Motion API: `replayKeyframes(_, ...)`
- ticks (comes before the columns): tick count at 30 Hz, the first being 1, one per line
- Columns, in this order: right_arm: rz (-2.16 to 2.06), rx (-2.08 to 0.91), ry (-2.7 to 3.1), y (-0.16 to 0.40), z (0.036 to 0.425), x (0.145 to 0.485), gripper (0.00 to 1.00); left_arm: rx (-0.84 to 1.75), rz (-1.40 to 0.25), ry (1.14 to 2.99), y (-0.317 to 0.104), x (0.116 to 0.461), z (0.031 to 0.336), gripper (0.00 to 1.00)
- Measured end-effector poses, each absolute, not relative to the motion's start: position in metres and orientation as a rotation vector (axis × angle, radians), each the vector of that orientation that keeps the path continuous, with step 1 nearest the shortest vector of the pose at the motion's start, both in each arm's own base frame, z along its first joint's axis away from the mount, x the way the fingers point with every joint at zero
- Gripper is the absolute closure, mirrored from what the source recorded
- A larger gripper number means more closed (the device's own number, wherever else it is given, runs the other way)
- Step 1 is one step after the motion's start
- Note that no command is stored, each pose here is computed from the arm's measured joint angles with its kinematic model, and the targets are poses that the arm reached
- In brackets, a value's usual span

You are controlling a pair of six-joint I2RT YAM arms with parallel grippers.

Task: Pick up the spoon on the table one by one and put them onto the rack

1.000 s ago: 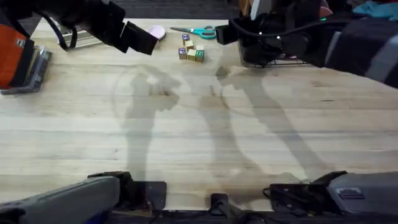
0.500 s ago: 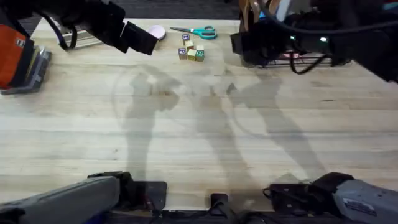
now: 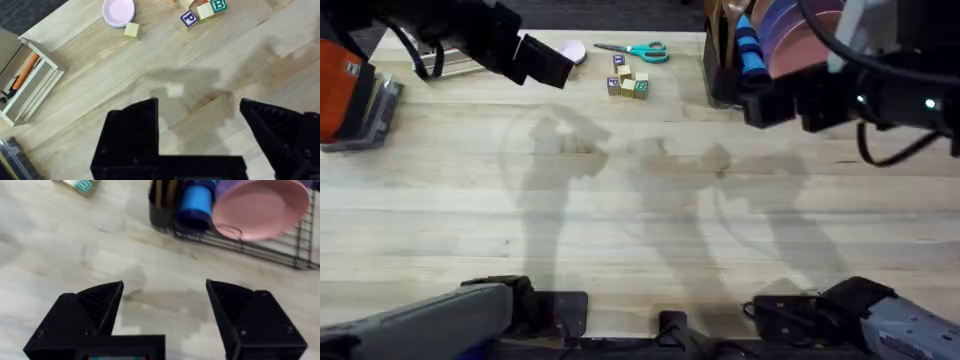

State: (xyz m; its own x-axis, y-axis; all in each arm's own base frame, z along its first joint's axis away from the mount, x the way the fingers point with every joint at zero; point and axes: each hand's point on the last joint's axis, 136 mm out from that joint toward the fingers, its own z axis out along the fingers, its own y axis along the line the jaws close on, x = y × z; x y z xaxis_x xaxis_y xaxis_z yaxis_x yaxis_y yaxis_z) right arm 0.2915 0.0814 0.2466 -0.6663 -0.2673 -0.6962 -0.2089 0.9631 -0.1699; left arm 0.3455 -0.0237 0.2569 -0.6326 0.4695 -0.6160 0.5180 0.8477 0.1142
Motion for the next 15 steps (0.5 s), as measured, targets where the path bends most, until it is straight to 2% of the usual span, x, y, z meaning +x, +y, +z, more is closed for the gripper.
replayKeyframes(15,-0.181,-0.176,2.355,0.054,0.245,0.286,0.005,0.715,-0.096,2.361,-0.024,0.345,0.257,0.007)
